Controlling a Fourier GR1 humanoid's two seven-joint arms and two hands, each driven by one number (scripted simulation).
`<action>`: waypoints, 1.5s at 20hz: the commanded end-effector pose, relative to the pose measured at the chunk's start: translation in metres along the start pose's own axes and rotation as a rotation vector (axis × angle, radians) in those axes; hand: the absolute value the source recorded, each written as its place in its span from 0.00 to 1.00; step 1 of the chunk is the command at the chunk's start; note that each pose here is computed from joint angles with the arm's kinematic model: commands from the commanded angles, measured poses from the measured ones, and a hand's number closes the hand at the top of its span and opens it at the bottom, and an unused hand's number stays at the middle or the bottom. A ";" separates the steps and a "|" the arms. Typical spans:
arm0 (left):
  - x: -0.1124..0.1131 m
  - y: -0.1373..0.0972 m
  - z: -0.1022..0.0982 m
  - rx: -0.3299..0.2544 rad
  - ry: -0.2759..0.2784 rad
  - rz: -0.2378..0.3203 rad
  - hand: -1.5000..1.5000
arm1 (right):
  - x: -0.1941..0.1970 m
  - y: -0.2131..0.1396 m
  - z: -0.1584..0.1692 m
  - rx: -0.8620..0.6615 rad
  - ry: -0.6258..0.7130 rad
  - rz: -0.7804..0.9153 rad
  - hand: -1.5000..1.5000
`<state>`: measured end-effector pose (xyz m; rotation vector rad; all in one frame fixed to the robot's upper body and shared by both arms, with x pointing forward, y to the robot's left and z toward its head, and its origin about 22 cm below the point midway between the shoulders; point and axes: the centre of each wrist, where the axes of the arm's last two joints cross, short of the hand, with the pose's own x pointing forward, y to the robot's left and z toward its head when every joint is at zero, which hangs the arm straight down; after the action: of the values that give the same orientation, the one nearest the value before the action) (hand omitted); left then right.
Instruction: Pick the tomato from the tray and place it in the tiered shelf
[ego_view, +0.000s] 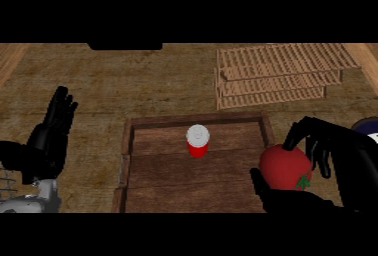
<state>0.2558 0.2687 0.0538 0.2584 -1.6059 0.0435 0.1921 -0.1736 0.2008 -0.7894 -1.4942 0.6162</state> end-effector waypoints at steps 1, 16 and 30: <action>0.009 -0.006 0.011 0.011 0.006 0.010 0.50 | 0.011 -0.040 0.019 -0.109 0.065 0.056 1.00; 0.005 -0.008 -0.012 -0.021 0.000 0.017 0.50 | -0.024 -0.049 -0.100 -0.223 0.106 -0.002 1.00; 0.017 -0.009 -0.003 -0.026 -0.016 0.007 0.50 | -0.083 -0.013 -0.188 -0.285 0.074 -0.050 1.00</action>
<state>0.2598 0.2651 0.0620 0.2420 -1.6106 0.0320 0.3528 -0.2534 0.1897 -0.9704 -1.5380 0.3328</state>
